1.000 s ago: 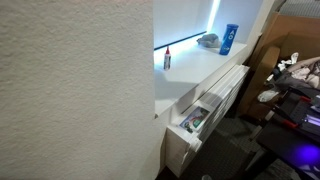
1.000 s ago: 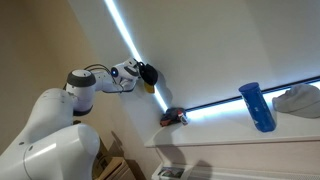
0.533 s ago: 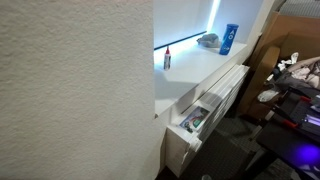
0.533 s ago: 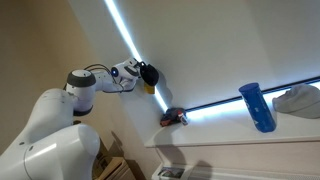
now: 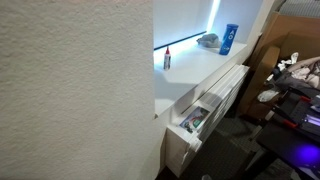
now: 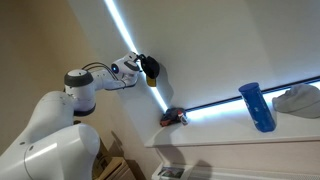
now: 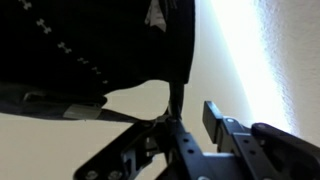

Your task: Move the black cap to the left

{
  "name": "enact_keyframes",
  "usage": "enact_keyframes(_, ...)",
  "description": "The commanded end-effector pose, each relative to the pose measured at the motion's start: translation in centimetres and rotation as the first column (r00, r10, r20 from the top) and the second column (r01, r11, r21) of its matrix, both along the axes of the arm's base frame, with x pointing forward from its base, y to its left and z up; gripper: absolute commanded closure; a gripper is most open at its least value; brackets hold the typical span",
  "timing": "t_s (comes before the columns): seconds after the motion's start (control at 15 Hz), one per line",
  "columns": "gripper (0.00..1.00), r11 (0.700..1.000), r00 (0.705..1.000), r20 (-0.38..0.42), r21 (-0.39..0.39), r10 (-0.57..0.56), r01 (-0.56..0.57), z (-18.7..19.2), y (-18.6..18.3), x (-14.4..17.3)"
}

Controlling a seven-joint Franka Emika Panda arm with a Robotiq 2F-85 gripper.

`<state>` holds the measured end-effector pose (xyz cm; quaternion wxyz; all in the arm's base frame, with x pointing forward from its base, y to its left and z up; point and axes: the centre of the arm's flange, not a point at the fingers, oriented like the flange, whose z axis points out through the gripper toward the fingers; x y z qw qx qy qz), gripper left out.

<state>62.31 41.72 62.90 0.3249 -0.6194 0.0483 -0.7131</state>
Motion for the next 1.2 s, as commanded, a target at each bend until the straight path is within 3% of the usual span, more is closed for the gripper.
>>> enact_keyframes(0.0,0.94,0.992,0.997,0.068,-0.123,0.036,-0.027,-0.4,0.1,-0.8)
enact_keyframes(0.07,1.00,0.986,0.996,0.076,-0.166,0.042,-0.029,-0.4,0.5,-1.0)
enact_keyframes(0.27,1.00,0.960,0.989,0.146,-0.279,0.013,0.028,-0.4,1.5,-1.8)
enact_keyframes(0.6,1.00,0.939,0.966,0.232,-0.294,-0.111,0.179,0.3,0.7,-1.7)
enact_keyframes(0.87,1.00,0.891,0.894,0.351,-0.254,-0.277,0.376,2.1,-1.1,-2.4)
enact_keyframes(1.0,1.00,0.853,0.854,0.399,-0.260,-0.333,0.453,2.3,-1.7,-2.9)
enact_keyframes(1.13,1.00,0.806,0.836,0.405,-0.307,-0.371,0.506,1.5,-2.1,-2.9)
